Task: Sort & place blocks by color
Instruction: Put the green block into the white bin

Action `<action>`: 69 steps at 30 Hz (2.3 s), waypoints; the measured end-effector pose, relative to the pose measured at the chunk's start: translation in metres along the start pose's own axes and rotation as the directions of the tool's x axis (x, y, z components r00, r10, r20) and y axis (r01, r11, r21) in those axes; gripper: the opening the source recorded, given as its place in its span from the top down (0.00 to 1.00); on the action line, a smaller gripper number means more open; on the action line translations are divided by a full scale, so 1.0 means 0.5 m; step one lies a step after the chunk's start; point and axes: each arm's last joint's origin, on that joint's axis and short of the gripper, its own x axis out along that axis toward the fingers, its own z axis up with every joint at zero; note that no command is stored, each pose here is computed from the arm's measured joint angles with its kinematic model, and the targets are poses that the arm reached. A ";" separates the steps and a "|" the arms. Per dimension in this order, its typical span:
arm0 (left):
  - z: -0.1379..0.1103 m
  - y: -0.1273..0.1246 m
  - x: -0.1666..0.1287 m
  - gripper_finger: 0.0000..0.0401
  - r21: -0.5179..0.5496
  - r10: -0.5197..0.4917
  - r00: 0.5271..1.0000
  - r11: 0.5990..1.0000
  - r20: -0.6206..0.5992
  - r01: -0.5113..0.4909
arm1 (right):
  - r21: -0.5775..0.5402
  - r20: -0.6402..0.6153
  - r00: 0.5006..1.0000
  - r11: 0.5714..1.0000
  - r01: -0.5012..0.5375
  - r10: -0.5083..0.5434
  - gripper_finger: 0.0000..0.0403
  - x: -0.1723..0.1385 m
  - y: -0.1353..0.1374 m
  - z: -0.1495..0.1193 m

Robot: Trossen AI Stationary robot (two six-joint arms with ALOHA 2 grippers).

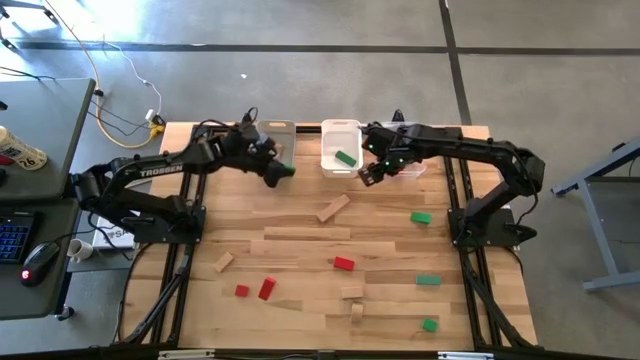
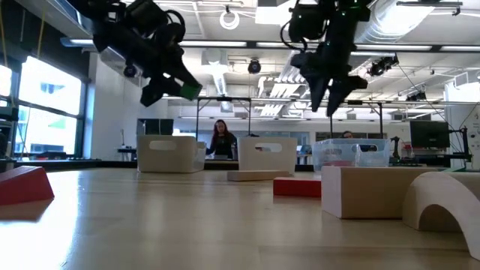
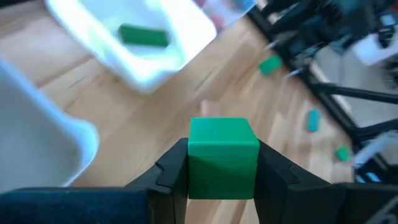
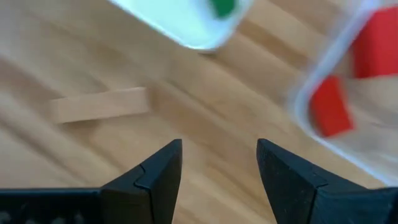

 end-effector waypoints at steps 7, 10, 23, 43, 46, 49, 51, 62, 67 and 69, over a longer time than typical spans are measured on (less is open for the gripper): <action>0.023 -0.002 -0.007 0.74 -0.035 -0.109 0.992 0.993 0.067 0.112 | -0.155 0.125 0.963 0.963 -0.221 0.241 0.52 -0.008 0.063 0.012; 0.033 -0.006 -0.010 0.74 -0.081 -0.178 0.980 0.979 0.090 0.185 | -0.266 0.191 0.913 0.914 -0.306 0.361 0.52 -0.017 0.091 0.021; 0.053 -0.025 -0.018 0.74 -0.245 -0.335 0.933 0.901 0.133 0.359 | -0.583 0.370 0.689 0.733 -0.350 0.623 0.52 -0.060 0.147 0.054; 0.073 -0.052 -0.029 0.74 -0.340 -0.471 0.861 0.791 0.190 0.508 | -0.785 0.567 0.454 0.619 0.043 0.688 0.52 -0.110 0.198 0.054; 0.071 -0.056 -0.027 0.73 -0.353 -0.475 0.860 0.784 0.188 0.510 | -0.800 0.561 0.439 0.596 0.070 0.702 0.52 -0.112 0.199 0.054; 0.071 -0.062 -0.027 0.74 -0.360 -0.487 0.851 0.772 0.196 0.525 | -0.811 0.549 0.436 0.581 0.071 0.713 0.52 -0.113 0.200 0.054; 0.074 -0.068 -0.029 0.74 -0.362 -0.502 0.838 0.757 0.212 0.544 | -0.820 0.537 0.434 0.569 0.064 0.724 0.52 -0.113 0.200 0.053; 0.082 -0.081 -0.034 0.73 -0.379 -0.518 0.809 0.715 0.276 0.587 | -0.842 0.515 0.404 0.534 0.074 0.757 0.52 -0.118 0.203 0.053; 0.085 -0.097 -0.038 0.73 -0.350 -0.547 0.777 0.694 0.313 0.629 | -0.841 0.520 0.391 0.535 0.078 0.760 0.52 -0.121 0.204 0.054; 0.084 -0.099 -0.038 0.73 -0.349 -0.547 0.776 0.693 0.314 0.630 | -0.840 0.525 0.374 0.537 0.082 0.764 0.52 -0.124 0.205 0.055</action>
